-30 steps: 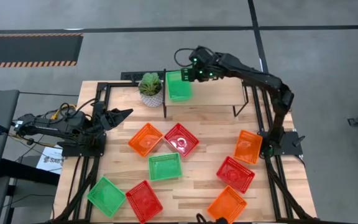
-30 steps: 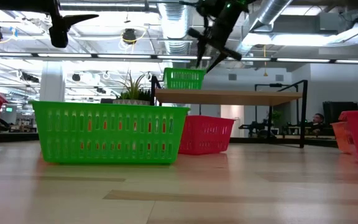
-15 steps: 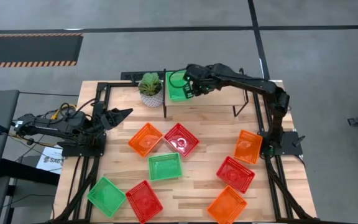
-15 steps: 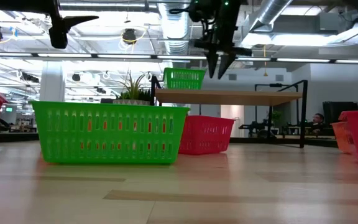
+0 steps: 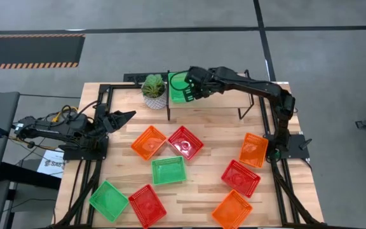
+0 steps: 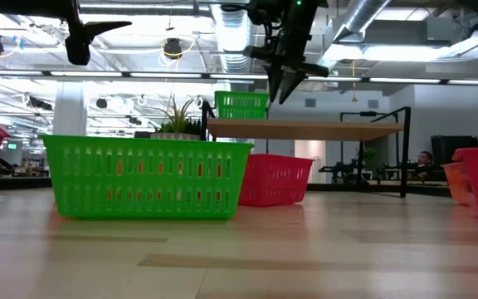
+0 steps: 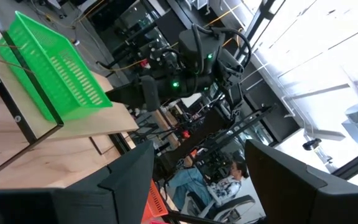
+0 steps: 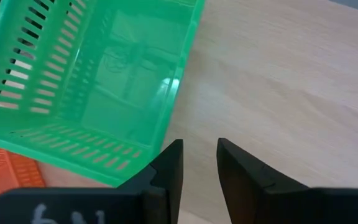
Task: Stack baskets on shelf by color
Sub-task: Put the top green bin on the shelf, then stack the top green bin on top of the green bin on the shelf
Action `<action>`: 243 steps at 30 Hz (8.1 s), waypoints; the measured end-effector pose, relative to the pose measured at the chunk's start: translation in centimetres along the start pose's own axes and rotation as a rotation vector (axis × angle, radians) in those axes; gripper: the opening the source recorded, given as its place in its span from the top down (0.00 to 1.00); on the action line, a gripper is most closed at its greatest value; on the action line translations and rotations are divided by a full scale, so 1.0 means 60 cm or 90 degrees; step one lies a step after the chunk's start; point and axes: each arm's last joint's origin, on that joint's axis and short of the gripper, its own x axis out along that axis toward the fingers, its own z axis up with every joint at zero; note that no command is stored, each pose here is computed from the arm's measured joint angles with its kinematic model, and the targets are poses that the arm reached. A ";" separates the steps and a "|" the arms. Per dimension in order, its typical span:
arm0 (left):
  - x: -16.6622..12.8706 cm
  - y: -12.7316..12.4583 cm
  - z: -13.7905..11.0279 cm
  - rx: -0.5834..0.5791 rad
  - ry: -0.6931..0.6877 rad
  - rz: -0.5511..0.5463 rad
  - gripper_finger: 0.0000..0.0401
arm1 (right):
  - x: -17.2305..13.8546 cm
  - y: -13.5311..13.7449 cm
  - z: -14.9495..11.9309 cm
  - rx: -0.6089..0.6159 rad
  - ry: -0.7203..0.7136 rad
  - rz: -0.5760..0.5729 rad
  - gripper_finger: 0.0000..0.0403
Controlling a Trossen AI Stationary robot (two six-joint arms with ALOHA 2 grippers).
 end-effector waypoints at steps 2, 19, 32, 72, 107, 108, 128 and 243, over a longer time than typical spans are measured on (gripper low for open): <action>0.000 0.000 0.000 0.001 0.001 0.001 0.40 | -0.001 0.002 -0.001 -0.001 -0.002 0.004 0.71; 0.000 0.000 0.000 -0.002 0.001 0.001 0.40 | -0.003 0.011 -0.011 -0.028 0.028 0.034 0.71; 0.000 0.001 0.000 -0.001 0.001 0.002 0.40 | -0.047 0.009 -0.023 -0.067 -0.016 0.013 0.71; 0.000 0.004 -0.001 -0.006 -0.014 0.028 0.40 | 0.061 -0.049 0.089 -0.017 -0.075 0.042 0.71; 0.000 0.004 -0.003 0.005 0.014 0.013 0.40 | -0.093 0.146 -0.152 -0.421 0.051 0.192 0.58; 0.000 0.004 -0.004 0.005 0.017 0.011 0.40 | -0.085 0.159 -0.161 -0.438 0.044 0.202 0.56; -0.001 0.007 -0.012 0.041 0.081 -0.006 0.40 | 0.041 0.288 -0.300 -0.686 0.040 0.326 0.41; -0.002 0.011 -0.014 -0.005 0.087 0.013 0.40 | -0.249 -0.093 0.017 0.256 -0.237 0.312 1.00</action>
